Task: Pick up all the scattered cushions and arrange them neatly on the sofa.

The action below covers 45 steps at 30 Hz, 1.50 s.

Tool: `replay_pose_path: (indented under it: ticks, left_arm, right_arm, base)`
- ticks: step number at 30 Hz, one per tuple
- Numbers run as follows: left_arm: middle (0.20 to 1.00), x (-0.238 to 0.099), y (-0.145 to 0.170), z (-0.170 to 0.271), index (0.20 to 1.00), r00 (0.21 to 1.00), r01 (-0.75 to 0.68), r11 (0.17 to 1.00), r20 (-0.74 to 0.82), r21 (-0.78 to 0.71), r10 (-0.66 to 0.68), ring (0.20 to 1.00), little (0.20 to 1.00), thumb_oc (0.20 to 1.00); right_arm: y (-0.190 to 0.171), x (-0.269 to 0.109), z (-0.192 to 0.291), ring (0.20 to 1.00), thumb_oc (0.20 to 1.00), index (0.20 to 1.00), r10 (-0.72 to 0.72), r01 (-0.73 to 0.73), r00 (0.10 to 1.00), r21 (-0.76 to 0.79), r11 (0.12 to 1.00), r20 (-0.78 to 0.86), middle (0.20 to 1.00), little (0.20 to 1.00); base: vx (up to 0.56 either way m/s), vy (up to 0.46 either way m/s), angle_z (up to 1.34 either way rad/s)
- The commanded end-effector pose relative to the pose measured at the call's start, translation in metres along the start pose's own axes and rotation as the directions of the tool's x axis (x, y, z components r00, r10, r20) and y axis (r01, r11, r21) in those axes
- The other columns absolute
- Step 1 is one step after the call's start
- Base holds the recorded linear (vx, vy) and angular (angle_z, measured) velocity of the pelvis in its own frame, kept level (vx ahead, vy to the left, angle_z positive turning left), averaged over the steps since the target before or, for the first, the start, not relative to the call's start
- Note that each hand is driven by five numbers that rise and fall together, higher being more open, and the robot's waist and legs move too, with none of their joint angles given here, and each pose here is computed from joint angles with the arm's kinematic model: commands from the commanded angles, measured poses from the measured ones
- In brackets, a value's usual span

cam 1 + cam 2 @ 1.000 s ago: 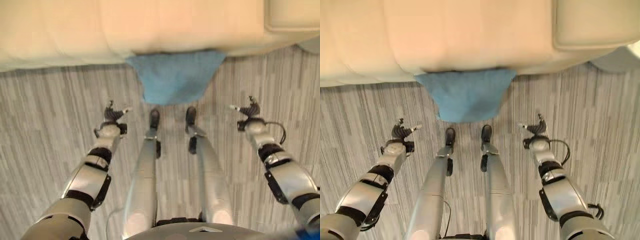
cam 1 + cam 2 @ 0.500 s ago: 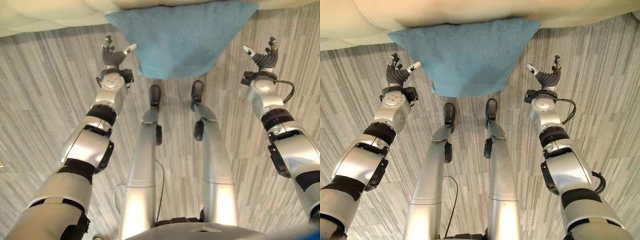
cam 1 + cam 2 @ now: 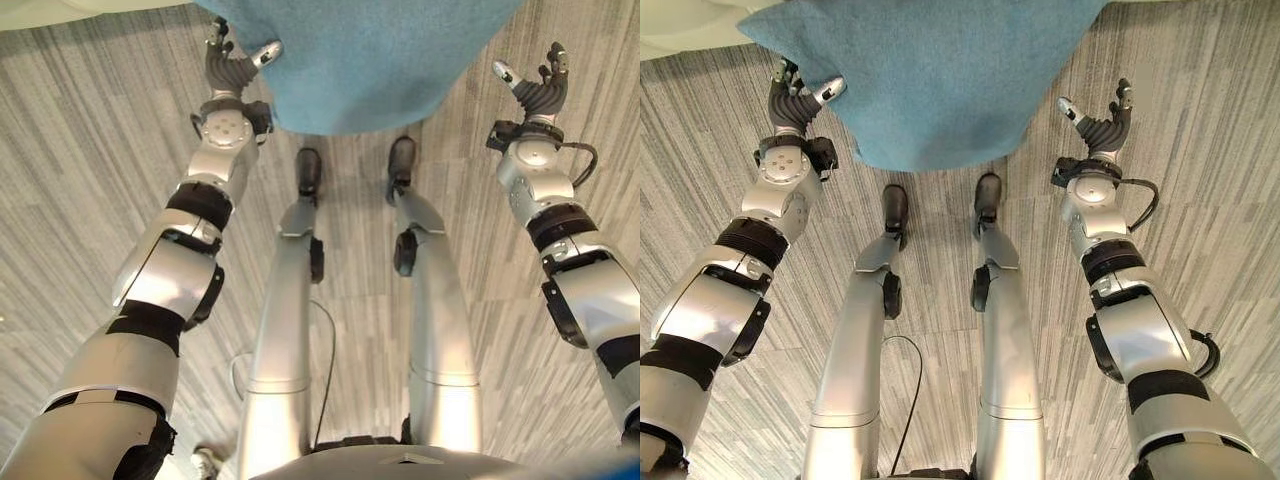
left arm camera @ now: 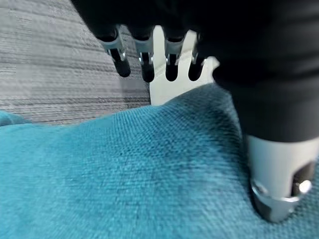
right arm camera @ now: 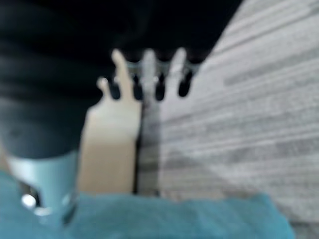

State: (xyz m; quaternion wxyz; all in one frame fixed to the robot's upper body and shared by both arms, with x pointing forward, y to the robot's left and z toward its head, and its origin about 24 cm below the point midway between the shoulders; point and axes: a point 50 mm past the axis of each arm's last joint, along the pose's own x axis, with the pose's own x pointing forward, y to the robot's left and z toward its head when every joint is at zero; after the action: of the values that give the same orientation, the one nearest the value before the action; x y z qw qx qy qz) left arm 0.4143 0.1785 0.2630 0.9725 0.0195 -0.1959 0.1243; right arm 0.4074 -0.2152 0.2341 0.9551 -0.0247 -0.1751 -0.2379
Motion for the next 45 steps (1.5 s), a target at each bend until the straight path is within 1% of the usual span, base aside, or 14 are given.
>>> replay_pose_path:
  ticks: [1, 6, 11, 16, 17, 23, 27, 28, 29, 30, 31, 32, 36, 45]
  left_arm:
    - [1.000, -0.010, 0.004, -0.020, 1.000, 1.000, -0.023, 1.000, -0.016, 0.008, 0.023, 1.000, 1.000, 1.000]
    - [1.000, -0.008, -0.008, -0.003, 1.000, 0.999, 0.005, 1.000, 0.045, -0.005, -0.004, 1.000, 1.000, 1.000]
    - [1.000, -0.007, -0.012, 0.006, 1.000, 0.997, 0.013, 1.000, 0.075, -0.014, -0.012, 1.000, 1.000, 1.000]
    - [1.000, -0.006, -0.023, 0.018, 1.000, 0.994, 0.032, 0.999, 0.109, -0.025, -0.029, 1.000, 1.000, 1.000]
    - [1.000, -0.006, -0.030, 0.026, 1.000, 0.989, 0.051, 0.998, 0.138, -0.032, -0.047, 1.000, 1.000, 1.000]
    - [1.000, -0.006, -0.038, 0.038, 1.000, 0.983, 0.071, 0.996, 0.171, -0.045, -0.063, 1.000, 1.000, 1.000]
    - [1.000, -0.007, -0.049, 0.045, 1.000, 0.979, 0.098, 0.992, 0.186, -0.078, -0.082, 1.000, 1.000, 1.000]
    - [1.000, -0.008, -0.052, 0.047, 1.000, 0.980, 0.101, 0.989, 0.183, -0.104, -0.081, 1.000, 1.000, 1.000]
    - [0.900, -0.008, -0.052, 0.047, 0.900, 0.980, 0.101, 0.989, 0.183, -0.104, -0.081, 0.900, 0.900, 0.900]
    - [0.567, -0.009, -0.055, 0.049, 0.567, 0.979, 0.111, 0.986, 0.185, -0.121, -0.087, 0.567, 0.567, 0.567]
    - [0.200, -0.010, -0.058, 0.051, 0.200, 0.978, 0.115, 0.982, 0.189, -0.147, -0.086, 0.200, 0.200, 0.200]
    - [0.200, -0.011, -0.061, 0.051, 0.200, 0.978, 0.124, 0.978, 0.187, -0.167, -0.092, 0.200, 0.200, 0.200]
    - [0.200, -0.014, -0.064, 0.058, 0.200, 0.970, 0.150, 0.970, 0.219, -0.194, -0.106, 0.200, 0.200, 0.200]
    - [0.200, -0.016, -0.059, 0.049, 0.200, 0.974, 0.146, 0.969, 0.201, -0.200, -0.105, 0.200, 0.200, 0.200]
  right_arm:
    - [0.003, -0.005, -0.005, 1.000, 1.000, 1.000, 0.019, -0.017, 0.999, -0.068, 0.998, 0.029, 1.000, 1.000]
    - [0.011, -0.003, -0.001, 1.000, 1.000, 1.000, 0.044, -0.038, 0.998, -0.155, 0.987, 0.035, 1.000, 1.000]
    - [0.017, -0.003, 0.002, 1.000, 1.000, 1.000, 0.062, -0.053, 0.997, -0.185, 0.981, 0.044, 1.000, 1.000]
    - [0.031, -0.003, 0.012, 1.000, 1.000, 1.000, 0.101, -0.080, 0.992, -0.241, 0.967, 0.079, 1.000, 1.000]
    - [0.038, -0.003, 0.018, 1.000, 1.000, 1.000, 0.115, -0.089, 0.989, -0.250, 0.964, 0.091, 1.000, 1.000]
    - [0.055, -0.005, 0.034, 1.000, 1.000, 1.000, 0.166, -0.127, 0.977, -0.258, 0.958, 0.133, 1.000, 1.000]
    - [0.071, -0.010, 0.045, 1.000, 1.000, 1.000, 0.204, -0.167, 0.967, -0.221, 0.961, 0.155, 1.000, 1.000]
    - [0.078, -0.013, 0.049, 1.000, 1.000, 1.000, 0.222, -0.193, 0.963, -0.183, 0.964, 0.154, 1.000, 1.000]
    - [0.078, -0.013, 0.049, 0.777, 0.777, 0.777, 0.222, -0.194, 0.963, -0.183, 0.964, 0.154, 0.777, 0.777]
    - [0.081, -0.013, 0.052, 0.492, 0.492, 0.492, 0.230, -0.206, 0.961, -0.158, 0.966, 0.156, 0.492, 0.492]
    - [0.084, -0.015, 0.053, 0.313, 0.313, 0.313, 0.238, -0.219, 0.959, -0.130, 0.967, 0.153, 0.313, 0.313]
    - [0.088, -0.018, 0.054, 0.200, 0.200, 0.200, 0.246, -0.234, 0.957, -0.094, 0.968, 0.153, 0.200, 0.200]
    - [0.097, -0.023, 0.065, 0.200, 0.200, 0.200, 0.285, -0.289, 0.940, -0.005, 0.957, 0.189, 0.200, 0.200]
    - [0.097, -0.029, 0.070, 0.200, 0.200, 0.200, 0.298, -0.321, 0.926, 0.068, 0.945, 0.231, 0.200, 0.200]
  base:
    - [0.00, 0.000, 0.00]
    - [0.00, -0.010, 0.01]
    - [0.00, 0.000, 0.04]
    - [0.00, 0.000, 0.00]
    - [0.00, 0.000, 0.00]
    - [0.00, 0.003, 0.04]
    - [0.00, -0.007, 0.03]
    - [0.00, 0.000, 0.00]
    - [0.00, 0.000, 0.00]
    - [0.00, 0.000, 0.00]
    - [0.00, 0.000, 0.00]
    - [0.00, 0.000, 0.00]
    - [0.00, 0.000, 0.01]
    - [0.00, 0.000, 0.00]
